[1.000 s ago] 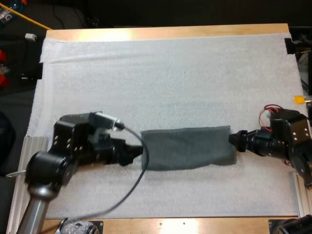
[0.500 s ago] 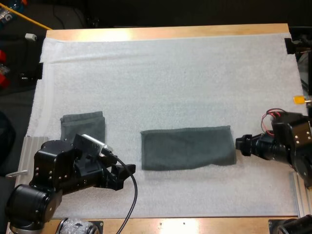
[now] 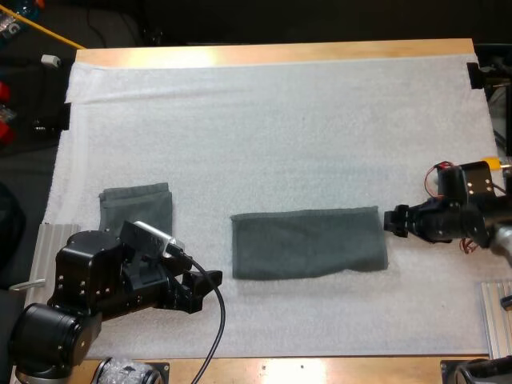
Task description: Pick towel from pile, fold and stack
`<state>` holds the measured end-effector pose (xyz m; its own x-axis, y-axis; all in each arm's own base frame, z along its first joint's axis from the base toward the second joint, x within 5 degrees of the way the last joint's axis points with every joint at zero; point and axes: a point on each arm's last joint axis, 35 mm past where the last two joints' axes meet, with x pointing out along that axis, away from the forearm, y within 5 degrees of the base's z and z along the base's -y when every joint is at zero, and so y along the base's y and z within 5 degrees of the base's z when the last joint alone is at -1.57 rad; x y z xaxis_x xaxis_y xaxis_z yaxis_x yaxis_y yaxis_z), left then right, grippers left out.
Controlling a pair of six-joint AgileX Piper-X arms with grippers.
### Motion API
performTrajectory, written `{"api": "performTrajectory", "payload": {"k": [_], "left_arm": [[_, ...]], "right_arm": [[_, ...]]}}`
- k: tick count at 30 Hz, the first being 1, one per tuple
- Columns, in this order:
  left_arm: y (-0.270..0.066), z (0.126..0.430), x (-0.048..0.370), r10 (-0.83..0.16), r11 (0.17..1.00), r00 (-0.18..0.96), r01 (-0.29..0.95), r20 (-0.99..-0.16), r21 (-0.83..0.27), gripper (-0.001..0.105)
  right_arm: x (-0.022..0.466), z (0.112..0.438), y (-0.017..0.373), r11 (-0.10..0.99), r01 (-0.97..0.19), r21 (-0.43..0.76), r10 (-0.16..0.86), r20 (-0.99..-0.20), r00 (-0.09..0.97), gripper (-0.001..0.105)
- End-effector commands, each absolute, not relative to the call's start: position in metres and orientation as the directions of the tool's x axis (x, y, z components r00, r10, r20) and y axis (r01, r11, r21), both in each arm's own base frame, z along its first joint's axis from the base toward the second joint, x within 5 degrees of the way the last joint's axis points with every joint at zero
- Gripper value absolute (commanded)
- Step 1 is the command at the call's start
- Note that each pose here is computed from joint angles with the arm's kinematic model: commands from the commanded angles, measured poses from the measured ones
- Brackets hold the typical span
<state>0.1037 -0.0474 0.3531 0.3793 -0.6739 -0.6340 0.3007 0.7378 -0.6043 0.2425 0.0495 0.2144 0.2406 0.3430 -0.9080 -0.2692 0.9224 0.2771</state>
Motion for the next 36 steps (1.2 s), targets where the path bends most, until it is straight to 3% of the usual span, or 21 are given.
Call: {"api": "performTrajectory", "payload": {"k": [1,8,23,30,34,36], "left_arm": [[-0.047,0.354,0.104,-0.666,0.744,0.387,0.293,-0.638,-0.6,0.063],[-0.048,0.352,0.107,-0.656,0.754,0.384,0.279,-0.65,-0.595,0.063],[-0.048,0.352,0.107,-0.656,0.753,0.384,0.269,-0.65,-0.601,0.063],[-0.048,0.352,0.107,-0.656,0.753,0.384,0.269,-0.65,-0.601,0.063],[-0.048,0.352,0.107,-0.656,0.753,0.384,0.269,-0.65,-0.601,0.063],[-0.048,0.352,0.107,-0.656,0.753,0.384,0.269,-0.65,-0.601,0.063]], "right_arm": [[0.247,0.211,0.049,0.904,-0.301,0.302,0.375,-0.9,0.222,0.063],[0.262,0.176,0.056,0.854,-0.303,0.422,0.473,-0.874,0.116,0.063],[0.276,0.121,0.072,0.805,-0.149,0.575,0.579,-0.815,-0.018,0.062],[0.272,0.116,0.087,0.831,-0.145,0.537,0.536,-0.843,-0.051,0.033],[0.27,0.118,0.085,0.85,-0.145,0.506,0.504,-0.862,-0.052,0.004],[0.268,0.124,0.084,0.869,-0.17,0.465,0.465,-0.884,-0.037,0.0]]}}
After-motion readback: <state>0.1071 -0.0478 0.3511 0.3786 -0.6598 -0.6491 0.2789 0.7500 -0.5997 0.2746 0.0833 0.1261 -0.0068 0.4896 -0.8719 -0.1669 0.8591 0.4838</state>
